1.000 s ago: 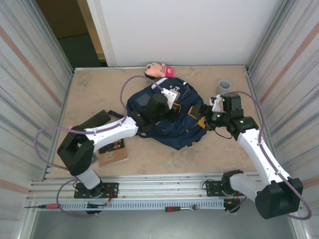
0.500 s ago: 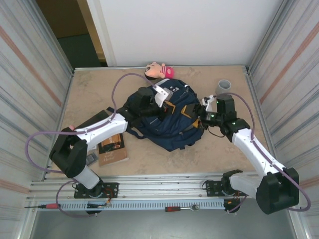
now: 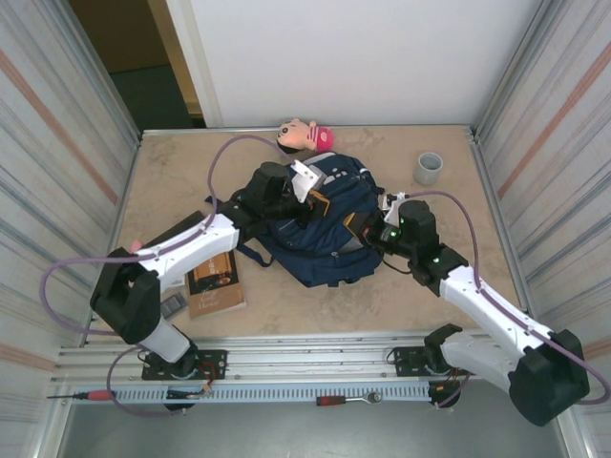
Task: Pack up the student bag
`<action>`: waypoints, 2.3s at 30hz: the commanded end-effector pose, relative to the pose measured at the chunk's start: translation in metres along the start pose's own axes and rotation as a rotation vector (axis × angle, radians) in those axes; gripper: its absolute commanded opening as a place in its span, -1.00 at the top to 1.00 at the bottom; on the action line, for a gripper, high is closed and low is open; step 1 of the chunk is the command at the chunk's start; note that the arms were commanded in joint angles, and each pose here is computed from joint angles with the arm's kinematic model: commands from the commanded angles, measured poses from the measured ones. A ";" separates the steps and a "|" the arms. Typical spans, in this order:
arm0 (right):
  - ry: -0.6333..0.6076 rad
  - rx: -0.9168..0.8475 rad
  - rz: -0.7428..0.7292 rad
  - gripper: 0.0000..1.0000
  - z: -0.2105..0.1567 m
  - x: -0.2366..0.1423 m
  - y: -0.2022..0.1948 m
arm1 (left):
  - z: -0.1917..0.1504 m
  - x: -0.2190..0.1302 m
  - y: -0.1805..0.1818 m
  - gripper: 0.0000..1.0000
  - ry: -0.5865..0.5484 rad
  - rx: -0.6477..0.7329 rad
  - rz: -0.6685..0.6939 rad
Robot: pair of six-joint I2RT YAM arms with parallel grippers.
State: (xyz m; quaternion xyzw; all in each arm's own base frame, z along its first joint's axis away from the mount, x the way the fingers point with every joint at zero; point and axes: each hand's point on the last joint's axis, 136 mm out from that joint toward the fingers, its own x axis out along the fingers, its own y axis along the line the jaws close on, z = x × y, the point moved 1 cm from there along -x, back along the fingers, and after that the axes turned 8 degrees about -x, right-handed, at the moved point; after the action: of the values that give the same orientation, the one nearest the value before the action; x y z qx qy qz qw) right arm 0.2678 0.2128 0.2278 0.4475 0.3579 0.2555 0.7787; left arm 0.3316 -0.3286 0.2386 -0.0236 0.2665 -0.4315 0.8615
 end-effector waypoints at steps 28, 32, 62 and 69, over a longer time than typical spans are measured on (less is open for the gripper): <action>-0.160 -0.053 0.063 1.00 0.003 0.019 0.076 | -0.085 -0.092 -0.085 0.13 0.149 -0.326 0.465; -0.159 -0.053 0.071 1.00 0.003 0.017 0.079 | -0.084 -0.088 -0.079 0.15 0.128 -0.343 0.515; -0.040 -0.103 0.020 1.00 -0.003 0.014 0.061 | -0.099 -0.074 -0.059 1.00 0.025 -0.637 0.276; 0.021 -0.134 0.050 1.00 -0.006 0.015 0.063 | -0.096 -0.079 -0.059 1.00 0.018 -0.630 0.198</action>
State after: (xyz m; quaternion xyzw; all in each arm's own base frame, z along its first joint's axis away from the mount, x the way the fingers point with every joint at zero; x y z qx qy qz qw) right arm 0.2672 0.2474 0.2354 0.4039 0.3776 0.2447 0.7965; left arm 0.2036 -0.2785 0.1913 -0.2482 0.4090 -0.2078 0.8532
